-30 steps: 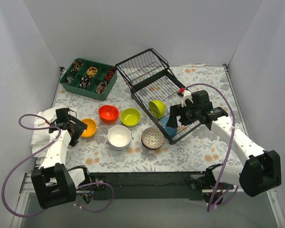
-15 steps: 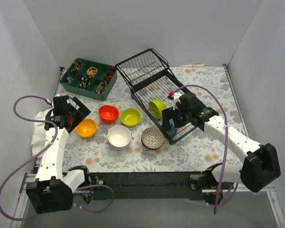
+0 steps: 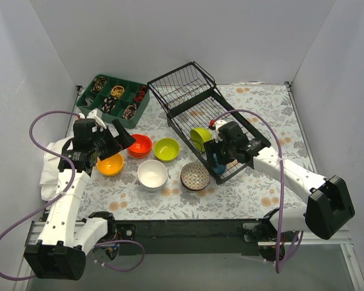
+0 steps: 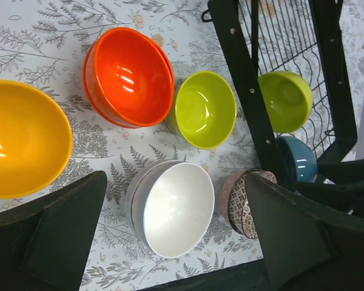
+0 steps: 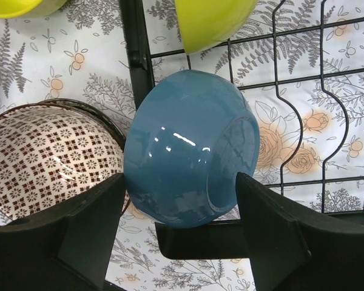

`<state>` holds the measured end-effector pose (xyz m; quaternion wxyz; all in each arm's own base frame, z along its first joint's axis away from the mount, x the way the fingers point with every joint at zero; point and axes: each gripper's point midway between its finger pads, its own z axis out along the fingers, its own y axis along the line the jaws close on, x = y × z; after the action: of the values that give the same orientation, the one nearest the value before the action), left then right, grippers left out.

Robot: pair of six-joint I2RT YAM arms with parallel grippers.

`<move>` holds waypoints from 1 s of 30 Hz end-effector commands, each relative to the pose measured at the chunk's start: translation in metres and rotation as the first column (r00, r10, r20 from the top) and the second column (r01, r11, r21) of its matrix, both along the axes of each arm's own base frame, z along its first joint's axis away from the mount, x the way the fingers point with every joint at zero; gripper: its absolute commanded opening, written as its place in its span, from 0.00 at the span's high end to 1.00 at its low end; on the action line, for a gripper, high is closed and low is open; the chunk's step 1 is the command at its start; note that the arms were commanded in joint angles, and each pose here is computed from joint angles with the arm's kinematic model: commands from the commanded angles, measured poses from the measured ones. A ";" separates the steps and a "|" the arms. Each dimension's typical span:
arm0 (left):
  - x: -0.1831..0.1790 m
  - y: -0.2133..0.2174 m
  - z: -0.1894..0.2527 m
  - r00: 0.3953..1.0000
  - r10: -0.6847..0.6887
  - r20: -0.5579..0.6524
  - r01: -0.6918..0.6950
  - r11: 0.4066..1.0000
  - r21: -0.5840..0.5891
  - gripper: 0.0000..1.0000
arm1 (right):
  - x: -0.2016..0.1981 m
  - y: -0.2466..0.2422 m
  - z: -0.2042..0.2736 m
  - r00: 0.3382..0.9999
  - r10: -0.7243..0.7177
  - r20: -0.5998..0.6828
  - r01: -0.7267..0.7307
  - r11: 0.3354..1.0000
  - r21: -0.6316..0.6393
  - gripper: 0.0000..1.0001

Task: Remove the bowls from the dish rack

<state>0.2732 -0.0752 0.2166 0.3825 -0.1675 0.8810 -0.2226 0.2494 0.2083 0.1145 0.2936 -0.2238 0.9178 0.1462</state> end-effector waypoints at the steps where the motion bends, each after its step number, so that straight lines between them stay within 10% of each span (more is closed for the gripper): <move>1: -0.009 -0.011 0.011 0.996 -0.070 0.050 0.071 0.997 -0.034 0.02 | 0.015 0.002 0.013 0.997 -0.040 0.059 0.041 0.999 -0.011 0.22; 10: -0.013 -0.028 0.004 0.992 -0.125 0.029 0.127 0.986 -0.110 0.02 | 0.016 0.001 0.012 0.997 -0.042 0.070 0.044 0.998 -0.033 0.43; 20: -0.004 -0.050 0.017 0.980 -0.185 0.068 0.193 0.969 -0.152 0.02 | 0.024 -0.008 0.046 0.983 -0.094 0.158 0.098 0.995 -0.019 0.91; 30: -0.005 -0.089 0.019 0.966 -0.242 0.089 0.255 0.948 -0.190 0.02 | 0.025 -0.004 0.069 0.978 -0.092 0.187 0.088 0.996 0.029 0.99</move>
<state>0.2656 -0.1480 0.2227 0.3466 -0.0957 0.8675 -0.3437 0.2637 0.1979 0.1445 0.3403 -0.2032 0.9126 0.1000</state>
